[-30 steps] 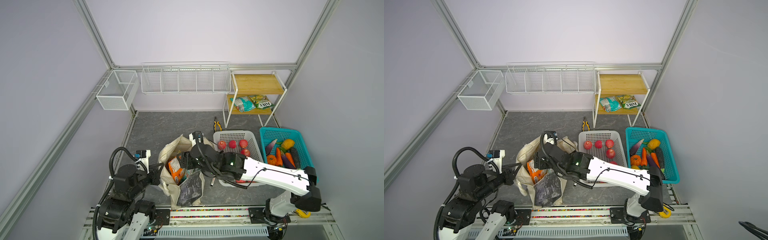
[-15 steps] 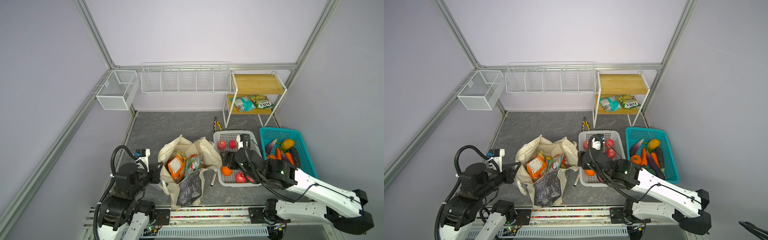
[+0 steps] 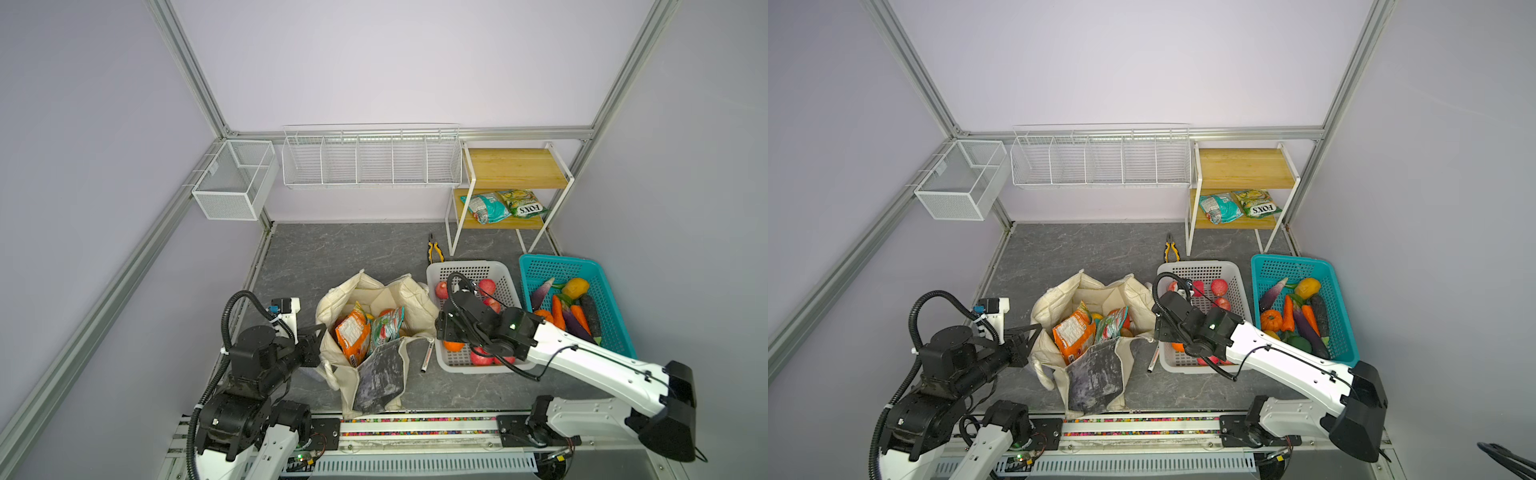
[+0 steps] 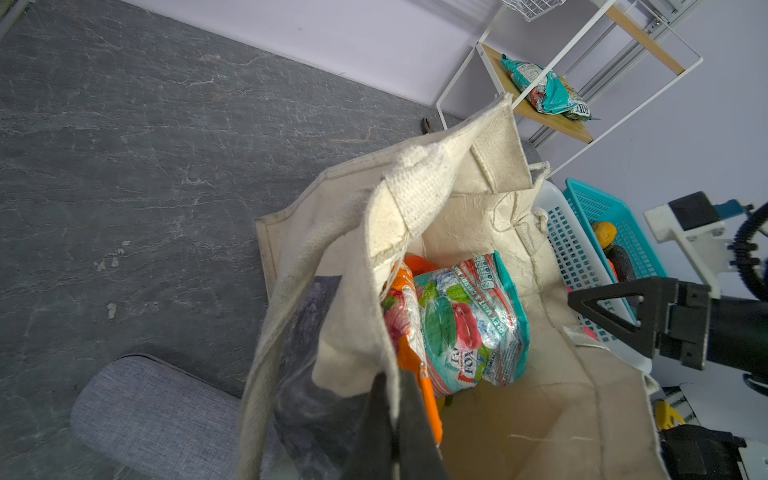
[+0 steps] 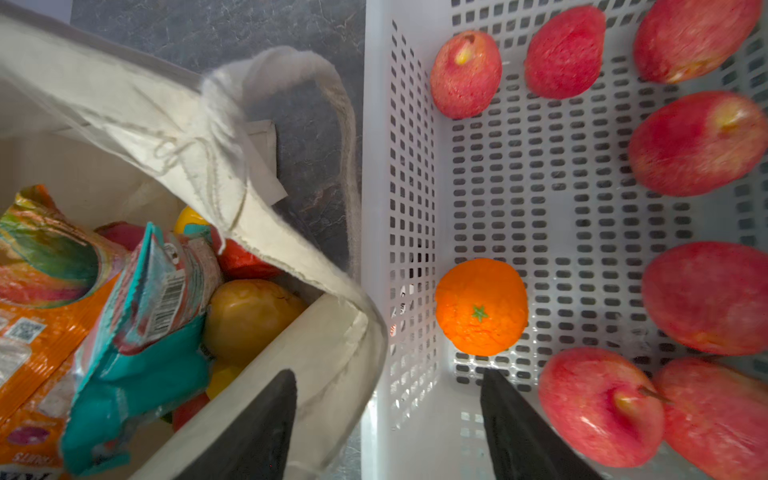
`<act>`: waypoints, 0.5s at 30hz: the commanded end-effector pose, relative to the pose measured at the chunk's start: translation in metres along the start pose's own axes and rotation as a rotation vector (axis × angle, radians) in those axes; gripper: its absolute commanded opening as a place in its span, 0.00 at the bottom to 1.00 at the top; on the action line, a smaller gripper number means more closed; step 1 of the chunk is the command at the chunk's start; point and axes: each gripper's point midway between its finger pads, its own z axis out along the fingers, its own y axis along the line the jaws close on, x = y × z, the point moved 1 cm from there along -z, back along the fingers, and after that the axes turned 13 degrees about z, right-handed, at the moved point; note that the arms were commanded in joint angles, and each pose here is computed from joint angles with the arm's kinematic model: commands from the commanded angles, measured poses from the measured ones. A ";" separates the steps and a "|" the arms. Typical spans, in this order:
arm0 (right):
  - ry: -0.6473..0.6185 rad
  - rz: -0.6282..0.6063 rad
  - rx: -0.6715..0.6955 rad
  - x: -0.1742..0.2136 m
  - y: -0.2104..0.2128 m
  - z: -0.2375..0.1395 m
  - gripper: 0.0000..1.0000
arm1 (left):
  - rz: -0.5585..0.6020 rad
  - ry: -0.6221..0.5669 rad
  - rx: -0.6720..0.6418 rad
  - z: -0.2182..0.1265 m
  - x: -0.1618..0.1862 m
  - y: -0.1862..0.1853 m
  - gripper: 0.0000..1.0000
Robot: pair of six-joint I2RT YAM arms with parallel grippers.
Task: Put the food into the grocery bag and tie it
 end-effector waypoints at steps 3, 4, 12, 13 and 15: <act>0.071 0.005 -0.036 0.007 0.017 0.019 0.61 | 0.010 -0.024 0.006 -0.005 -0.006 -0.003 0.00; 0.080 0.005 -0.038 0.008 0.019 0.022 0.56 | 0.010 -0.026 0.006 -0.005 -0.006 -0.003 0.00; 0.110 -0.073 -0.160 0.007 0.081 0.005 0.07 | 0.020 -0.028 0.029 -0.005 -0.007 -0.007 0.00; 0.097 -0.115 -0.172 0.003 0.096 -0.007 0.07 | 0.024 -0.024 0.038 -0.004 -0.007 -0.008 0.00; 0.072 -0.192 -0.192 -0.003 0.126 -0.030 0.07 | 0.032 -0.026 0.053 -0.004 -0.011 -0.011 0.00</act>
